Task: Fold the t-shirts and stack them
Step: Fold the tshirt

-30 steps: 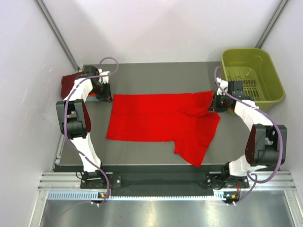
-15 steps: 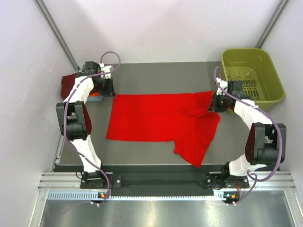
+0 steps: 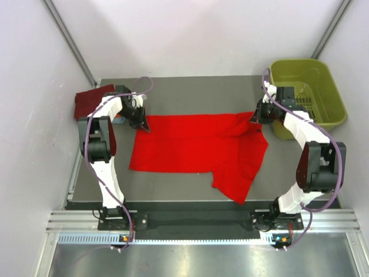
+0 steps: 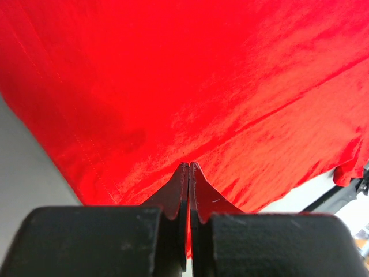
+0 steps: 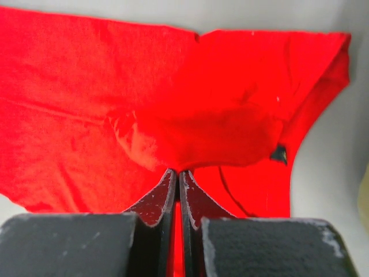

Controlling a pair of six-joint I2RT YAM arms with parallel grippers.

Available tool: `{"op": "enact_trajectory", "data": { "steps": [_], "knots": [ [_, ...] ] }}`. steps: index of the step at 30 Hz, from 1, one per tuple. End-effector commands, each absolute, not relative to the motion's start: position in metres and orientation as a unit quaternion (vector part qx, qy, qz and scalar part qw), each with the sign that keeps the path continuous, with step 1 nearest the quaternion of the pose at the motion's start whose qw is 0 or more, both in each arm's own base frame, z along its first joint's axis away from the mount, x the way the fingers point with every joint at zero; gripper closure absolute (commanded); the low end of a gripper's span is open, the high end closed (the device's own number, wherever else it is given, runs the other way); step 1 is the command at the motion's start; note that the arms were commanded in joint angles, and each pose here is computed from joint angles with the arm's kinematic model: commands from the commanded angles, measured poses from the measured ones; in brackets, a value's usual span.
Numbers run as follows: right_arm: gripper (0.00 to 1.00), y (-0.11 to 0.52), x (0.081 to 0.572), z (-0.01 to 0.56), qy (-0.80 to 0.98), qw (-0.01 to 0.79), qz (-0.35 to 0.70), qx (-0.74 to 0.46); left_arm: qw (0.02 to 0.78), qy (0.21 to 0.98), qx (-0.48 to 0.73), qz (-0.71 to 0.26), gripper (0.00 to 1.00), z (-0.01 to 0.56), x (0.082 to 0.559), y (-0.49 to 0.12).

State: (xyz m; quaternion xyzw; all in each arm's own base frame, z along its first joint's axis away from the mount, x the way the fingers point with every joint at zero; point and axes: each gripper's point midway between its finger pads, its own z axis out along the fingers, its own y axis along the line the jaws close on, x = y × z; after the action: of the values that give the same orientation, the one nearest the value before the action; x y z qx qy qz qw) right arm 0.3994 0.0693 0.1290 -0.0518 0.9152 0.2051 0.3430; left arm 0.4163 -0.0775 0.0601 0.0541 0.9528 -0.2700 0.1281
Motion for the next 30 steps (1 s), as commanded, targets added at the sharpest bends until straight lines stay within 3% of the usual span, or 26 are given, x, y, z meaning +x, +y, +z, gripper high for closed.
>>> {"op": "enact_trajectory", "data": {
  "steps": [1, 30],
  "knots": [
    [1.00, 0.089, 0.424, 0.142, 0.900, 0.367, 0.224, -0.070, 0.114, 0.950, 0.044, -0.287, 1.00, 0.066, 0.413, -0.081],
    [1.00, 0.083, 0.485, 0.114, 0.909, 0.373, 0.176, -0.067, 0.100, 0.954, 0.039, -0.279, 1.00, 0.058, 0.404, -0.079]
  ]
}}
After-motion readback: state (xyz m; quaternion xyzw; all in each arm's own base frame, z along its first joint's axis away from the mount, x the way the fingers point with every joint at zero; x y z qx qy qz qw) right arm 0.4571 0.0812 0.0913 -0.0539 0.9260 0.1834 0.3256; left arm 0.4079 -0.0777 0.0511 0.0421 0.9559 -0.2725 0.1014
